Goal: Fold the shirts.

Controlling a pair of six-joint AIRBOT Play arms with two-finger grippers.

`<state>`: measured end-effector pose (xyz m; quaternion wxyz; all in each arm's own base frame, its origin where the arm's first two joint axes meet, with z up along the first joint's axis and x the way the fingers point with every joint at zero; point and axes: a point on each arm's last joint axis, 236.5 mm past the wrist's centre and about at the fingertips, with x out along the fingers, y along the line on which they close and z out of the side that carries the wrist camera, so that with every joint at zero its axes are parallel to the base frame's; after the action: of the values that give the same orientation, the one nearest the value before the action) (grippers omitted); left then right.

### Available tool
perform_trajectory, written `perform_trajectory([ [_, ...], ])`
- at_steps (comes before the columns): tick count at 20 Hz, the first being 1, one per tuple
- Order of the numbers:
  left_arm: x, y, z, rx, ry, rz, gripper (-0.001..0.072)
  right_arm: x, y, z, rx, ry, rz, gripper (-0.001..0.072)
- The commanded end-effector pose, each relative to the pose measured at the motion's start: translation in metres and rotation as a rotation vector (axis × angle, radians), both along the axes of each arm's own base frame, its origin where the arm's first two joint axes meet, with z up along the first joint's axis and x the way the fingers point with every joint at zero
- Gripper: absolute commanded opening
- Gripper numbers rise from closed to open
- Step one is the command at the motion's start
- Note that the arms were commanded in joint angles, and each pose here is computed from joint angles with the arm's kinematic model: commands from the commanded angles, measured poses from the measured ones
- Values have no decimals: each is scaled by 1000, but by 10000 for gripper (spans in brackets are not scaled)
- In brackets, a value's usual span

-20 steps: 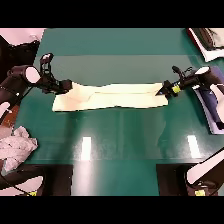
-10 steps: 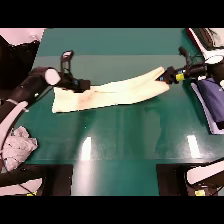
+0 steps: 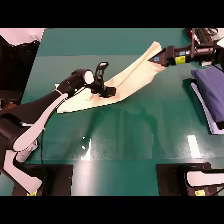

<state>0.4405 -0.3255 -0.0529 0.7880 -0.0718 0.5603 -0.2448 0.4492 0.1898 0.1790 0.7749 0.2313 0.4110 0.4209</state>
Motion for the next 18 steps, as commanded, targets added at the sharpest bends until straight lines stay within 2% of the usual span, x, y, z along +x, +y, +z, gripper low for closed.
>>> perform_trajectory([
  [1, 2, -7, -10, 0, 25, -14, 25, -8, 27, 17, -68, -58, 37, 10],
  [6, 12, 17, 31, 42, 17, -82, 25, -20, 59, 34, -70, -105, 104, 10],
  [9, 33, 49, 92, 87, -107, -60, 25, -22, 85, 38, -61, -121, 152, 10],
  [12, 43, 105, 164, 157, -243, 6, 25, -23, 119, 33, -50, -113, 208, 10],
  [15, 36, 189, 234, 300, -378, 124, 25, -22, 162, 18, -36, -115, 256, 10],
  [18, 13, 255, 306, 337, -509, 262, 26, -21, 208, -2, -18, -120, 281, 10],
])
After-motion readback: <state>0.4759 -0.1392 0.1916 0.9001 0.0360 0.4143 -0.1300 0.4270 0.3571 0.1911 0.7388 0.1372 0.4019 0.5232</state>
